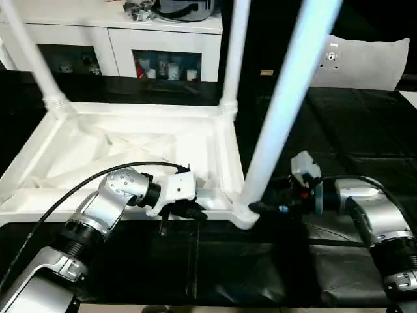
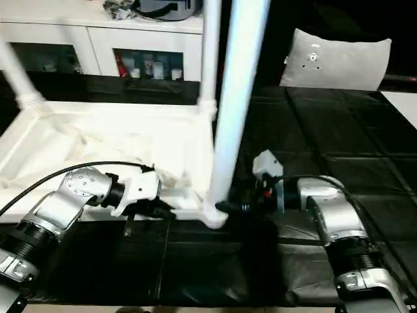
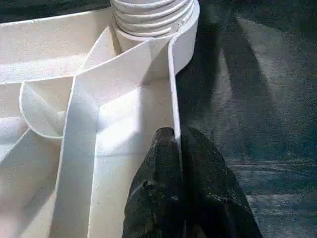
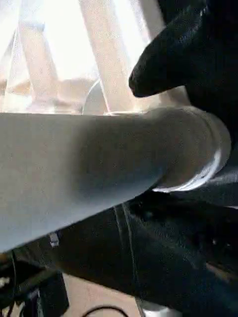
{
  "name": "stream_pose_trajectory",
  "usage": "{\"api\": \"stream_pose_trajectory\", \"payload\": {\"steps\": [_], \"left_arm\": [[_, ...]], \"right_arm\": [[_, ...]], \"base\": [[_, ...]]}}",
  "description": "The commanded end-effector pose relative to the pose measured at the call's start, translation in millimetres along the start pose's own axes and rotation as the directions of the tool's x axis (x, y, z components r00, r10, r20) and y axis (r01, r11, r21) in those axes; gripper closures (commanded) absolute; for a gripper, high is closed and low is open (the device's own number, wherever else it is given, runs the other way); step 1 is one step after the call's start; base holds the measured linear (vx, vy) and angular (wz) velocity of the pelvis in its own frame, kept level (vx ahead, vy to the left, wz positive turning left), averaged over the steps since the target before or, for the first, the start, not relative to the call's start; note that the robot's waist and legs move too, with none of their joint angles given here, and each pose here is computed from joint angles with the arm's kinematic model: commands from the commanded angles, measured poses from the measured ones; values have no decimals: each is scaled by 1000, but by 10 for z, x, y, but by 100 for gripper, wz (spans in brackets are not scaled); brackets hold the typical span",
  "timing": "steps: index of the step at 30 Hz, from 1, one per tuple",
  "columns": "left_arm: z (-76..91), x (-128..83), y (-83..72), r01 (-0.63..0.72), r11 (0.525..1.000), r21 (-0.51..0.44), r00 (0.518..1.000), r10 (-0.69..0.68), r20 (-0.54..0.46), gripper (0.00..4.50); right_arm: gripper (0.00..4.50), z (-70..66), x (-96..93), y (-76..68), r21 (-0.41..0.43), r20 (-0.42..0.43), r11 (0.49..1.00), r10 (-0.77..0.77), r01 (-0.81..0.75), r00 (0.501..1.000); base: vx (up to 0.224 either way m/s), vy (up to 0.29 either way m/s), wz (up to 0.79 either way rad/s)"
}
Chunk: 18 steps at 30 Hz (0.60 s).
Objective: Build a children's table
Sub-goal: Rotate leg to tighten
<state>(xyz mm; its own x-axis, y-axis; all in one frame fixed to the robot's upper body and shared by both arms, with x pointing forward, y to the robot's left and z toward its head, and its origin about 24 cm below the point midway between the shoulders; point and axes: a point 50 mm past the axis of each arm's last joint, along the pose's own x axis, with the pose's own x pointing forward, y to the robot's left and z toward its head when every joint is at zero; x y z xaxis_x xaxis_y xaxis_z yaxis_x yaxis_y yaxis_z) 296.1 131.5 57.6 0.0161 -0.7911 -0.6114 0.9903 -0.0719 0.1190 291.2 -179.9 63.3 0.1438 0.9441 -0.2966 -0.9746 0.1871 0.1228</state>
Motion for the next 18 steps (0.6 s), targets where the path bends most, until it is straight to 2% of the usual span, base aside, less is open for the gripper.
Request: {"api": "stream_pose_trajectory", "payload": {"steps": [1, 4, 5, 8, 15, 18], "left_arm": [[84, 69, -52, 84, 994, 71, 996, -84, -12, 450], [98, 81, -59, 97, 992, 77, 995, -97, -6, 450], [99, 85, -63, 99, 992, 78, 995, -99, -5, 450], [103, 98, -69, 105, 991, 79, 994, -105, -1, 450], [100, 100, -68, 106, 993, 60, 994, -107, 13, 450], [127, 106, -71, 86, 996, -6, 994, -86, 75, 450]], "right_arm": [[155, 59, 38, -1, -18, 5, 999, 40, -39, 999], [173, 28, 97, 5, -10, -3, 998, 57, -57, 998], [194, 23, 105, 5, -7, -3, 998, 60, -60, 998], [221, 18, 123, 2, 2, -1, 998, 70, -70, 998], [241, 21, 136, -2, 20, 16, 996, 83, -83, 996], [243, 48, 217, 4, 54, 64, 997, 60, -63, 996]], "base": [[0, 0, 0], [0, 0, 0], [0, 0, 0], [0, 0, 0], [0, 0, 0], [0, 0, 0]]}}
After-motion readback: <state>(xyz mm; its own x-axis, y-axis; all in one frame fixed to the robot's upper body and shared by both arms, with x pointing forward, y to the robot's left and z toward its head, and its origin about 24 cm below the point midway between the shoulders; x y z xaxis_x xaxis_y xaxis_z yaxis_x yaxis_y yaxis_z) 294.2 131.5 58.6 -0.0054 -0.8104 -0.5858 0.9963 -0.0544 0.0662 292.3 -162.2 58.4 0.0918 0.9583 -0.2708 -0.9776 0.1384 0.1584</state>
